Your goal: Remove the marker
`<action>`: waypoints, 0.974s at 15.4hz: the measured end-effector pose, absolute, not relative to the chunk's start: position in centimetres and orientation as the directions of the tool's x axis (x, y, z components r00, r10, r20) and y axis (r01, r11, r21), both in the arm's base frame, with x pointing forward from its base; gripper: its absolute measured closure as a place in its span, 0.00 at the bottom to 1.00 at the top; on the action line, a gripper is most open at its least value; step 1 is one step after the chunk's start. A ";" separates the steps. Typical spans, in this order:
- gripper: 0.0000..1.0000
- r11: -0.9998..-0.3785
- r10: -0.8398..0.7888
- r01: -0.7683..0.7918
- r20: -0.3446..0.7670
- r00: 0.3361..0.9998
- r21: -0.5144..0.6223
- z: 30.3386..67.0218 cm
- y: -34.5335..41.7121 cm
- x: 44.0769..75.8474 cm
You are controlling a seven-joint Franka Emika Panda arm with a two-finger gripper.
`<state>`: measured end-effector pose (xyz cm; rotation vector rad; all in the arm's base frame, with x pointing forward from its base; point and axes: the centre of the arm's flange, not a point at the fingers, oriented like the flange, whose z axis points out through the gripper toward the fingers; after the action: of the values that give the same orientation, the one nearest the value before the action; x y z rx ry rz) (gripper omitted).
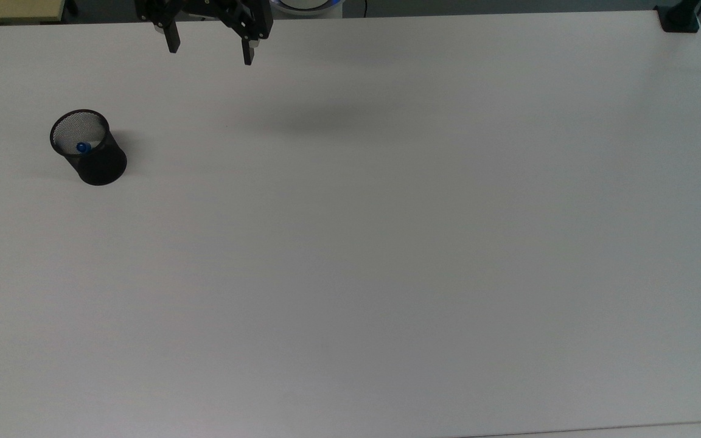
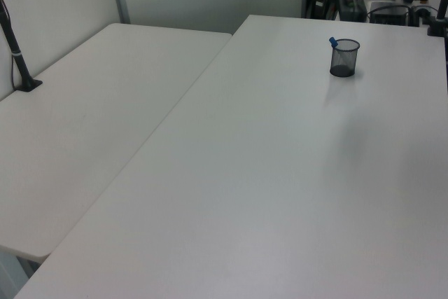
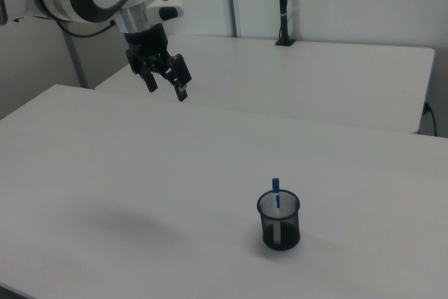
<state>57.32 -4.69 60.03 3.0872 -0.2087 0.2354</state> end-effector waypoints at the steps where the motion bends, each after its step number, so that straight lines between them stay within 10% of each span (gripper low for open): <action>1: 0.00 -0.990 -0.131 -0.137 0.153 0.979 0.028 60.0 -4.7 57.3; 15: 0.00 -0.997 -0.065 -0.072 0.148 0.987 0.041 60.0 -5.7 57.2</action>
<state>57.20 -5.68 60.02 3.0849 -0.1058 0.2274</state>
